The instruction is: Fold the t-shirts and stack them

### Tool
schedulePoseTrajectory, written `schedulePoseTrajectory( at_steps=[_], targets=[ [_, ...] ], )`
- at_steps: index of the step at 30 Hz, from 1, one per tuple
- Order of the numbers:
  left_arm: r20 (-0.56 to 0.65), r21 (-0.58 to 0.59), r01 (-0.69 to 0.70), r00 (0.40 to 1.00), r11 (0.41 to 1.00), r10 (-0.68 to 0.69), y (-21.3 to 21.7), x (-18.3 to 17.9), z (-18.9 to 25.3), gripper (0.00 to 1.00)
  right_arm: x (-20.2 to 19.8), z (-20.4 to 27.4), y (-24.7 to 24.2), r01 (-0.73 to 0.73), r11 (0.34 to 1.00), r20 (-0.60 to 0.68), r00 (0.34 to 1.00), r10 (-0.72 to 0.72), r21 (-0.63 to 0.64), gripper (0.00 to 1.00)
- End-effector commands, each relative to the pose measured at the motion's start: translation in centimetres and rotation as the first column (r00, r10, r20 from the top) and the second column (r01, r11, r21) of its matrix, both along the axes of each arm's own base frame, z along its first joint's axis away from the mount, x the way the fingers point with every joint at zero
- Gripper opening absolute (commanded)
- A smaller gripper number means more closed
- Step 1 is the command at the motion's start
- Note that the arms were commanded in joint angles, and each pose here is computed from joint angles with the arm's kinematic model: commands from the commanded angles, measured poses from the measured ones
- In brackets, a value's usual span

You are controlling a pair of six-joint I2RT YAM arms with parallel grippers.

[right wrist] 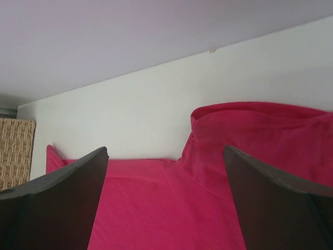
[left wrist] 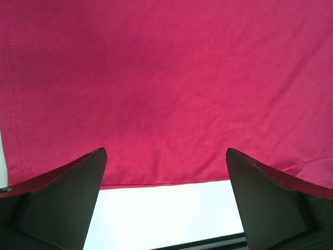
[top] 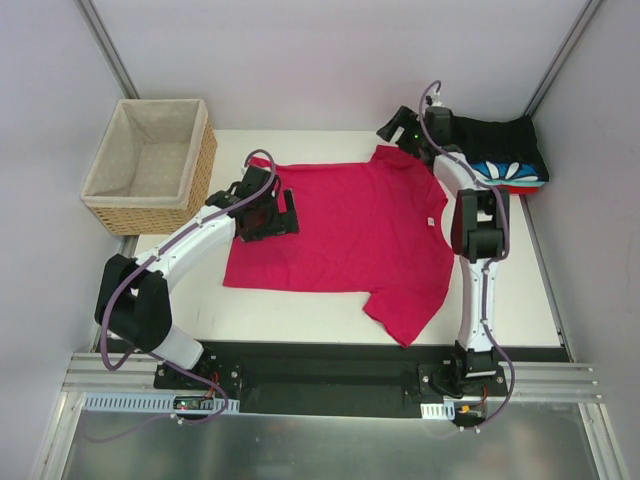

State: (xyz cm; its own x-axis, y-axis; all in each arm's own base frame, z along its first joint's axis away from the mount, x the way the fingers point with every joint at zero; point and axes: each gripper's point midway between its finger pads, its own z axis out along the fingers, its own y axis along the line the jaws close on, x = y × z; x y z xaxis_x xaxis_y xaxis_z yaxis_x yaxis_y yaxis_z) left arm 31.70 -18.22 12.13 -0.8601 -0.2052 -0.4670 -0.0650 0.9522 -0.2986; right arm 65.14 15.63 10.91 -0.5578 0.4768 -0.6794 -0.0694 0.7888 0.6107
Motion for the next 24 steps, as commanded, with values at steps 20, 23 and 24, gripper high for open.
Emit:
schedulePoseTrajectory(
  at_steps=[20,23,24],
  targets=[
    [0.047,-0.042,0.035,0.998,0.998,-0.033,-0.6,0.3,1.9,0.99,2.5,-1.5,-9.8,0.170,0.980,-0.094,0.979,-0.180,-0.098,0.98],
    [0.040,-0.043,0.035,0.999,0.998,-0.034,-0.7,0.5,1.7,0.99,2.8,-1.7,-9.8,0.170,0.981,-0.092,0.980,-0.179,-0.092,0.97],
    [0.039,-0.042,0.034,0.999,0.999,-0.032,-0.7,0.5,1.7,0.99,2.9,-1.8,-9.7,0.173,0.981,-0.094,0.979,-0.181,-0.089,0.96]
  ],
)
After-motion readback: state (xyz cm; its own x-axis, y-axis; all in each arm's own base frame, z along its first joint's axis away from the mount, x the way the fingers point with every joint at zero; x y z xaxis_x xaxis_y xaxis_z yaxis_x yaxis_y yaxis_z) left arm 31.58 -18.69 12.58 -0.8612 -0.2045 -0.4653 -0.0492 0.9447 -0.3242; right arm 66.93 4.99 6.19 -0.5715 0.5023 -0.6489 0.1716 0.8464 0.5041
